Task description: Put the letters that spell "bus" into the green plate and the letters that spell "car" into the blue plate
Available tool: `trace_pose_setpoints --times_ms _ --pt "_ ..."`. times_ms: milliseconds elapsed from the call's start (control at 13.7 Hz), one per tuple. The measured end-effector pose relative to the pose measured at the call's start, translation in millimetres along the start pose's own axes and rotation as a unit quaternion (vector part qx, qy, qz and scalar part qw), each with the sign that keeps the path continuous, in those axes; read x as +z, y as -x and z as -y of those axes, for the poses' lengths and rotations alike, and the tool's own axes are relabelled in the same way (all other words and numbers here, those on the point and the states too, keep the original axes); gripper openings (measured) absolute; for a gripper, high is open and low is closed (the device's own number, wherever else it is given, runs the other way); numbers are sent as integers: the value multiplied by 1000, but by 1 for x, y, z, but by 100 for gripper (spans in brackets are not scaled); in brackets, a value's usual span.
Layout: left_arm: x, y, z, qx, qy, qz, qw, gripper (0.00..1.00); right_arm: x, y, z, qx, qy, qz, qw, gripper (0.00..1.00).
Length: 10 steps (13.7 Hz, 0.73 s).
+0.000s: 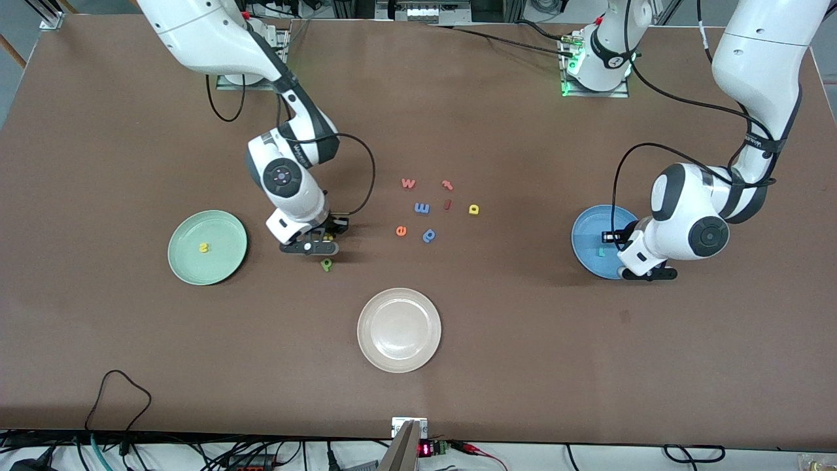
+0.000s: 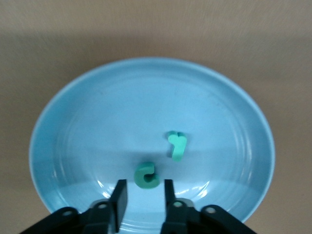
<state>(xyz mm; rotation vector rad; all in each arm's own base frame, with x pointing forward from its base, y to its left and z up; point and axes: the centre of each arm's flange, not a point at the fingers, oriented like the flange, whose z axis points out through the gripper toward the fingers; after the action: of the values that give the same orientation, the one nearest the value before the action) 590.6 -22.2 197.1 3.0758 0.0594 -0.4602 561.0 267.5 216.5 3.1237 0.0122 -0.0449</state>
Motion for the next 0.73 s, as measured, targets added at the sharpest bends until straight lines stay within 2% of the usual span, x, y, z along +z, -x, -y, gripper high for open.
trace_pose_setpoints --times_ms 146,219,365,438,584,658,731 --pt "-21 -2 -5 5 -2 3 1000 60 -27 -23 -53 -21 3 0 1000 26" --pt "-43 -2 -20 17 -3 10 1000 73 -35 -35 -99 -35 5 6 999 26" --pt "-67 2 -54 46 0 8 999 92 -31 -43 -153 -55 7 21 998 26" --pt "-73 7 -81 67 4 5 998 92 -27 -46 -181 -66 9 28 997 26" --pt "-73 18 -143 96 10 -9 995 81 -15 -45 -225 -79 10 41 996 26" --pt "-66 23 -173 97 13 -18 995 80 -10 -44 -235 -80 9 46 996 30" --pt "-55 29 -202 93 15 -22 995 80 -7 -44 -236 -80 9 48 996 40"
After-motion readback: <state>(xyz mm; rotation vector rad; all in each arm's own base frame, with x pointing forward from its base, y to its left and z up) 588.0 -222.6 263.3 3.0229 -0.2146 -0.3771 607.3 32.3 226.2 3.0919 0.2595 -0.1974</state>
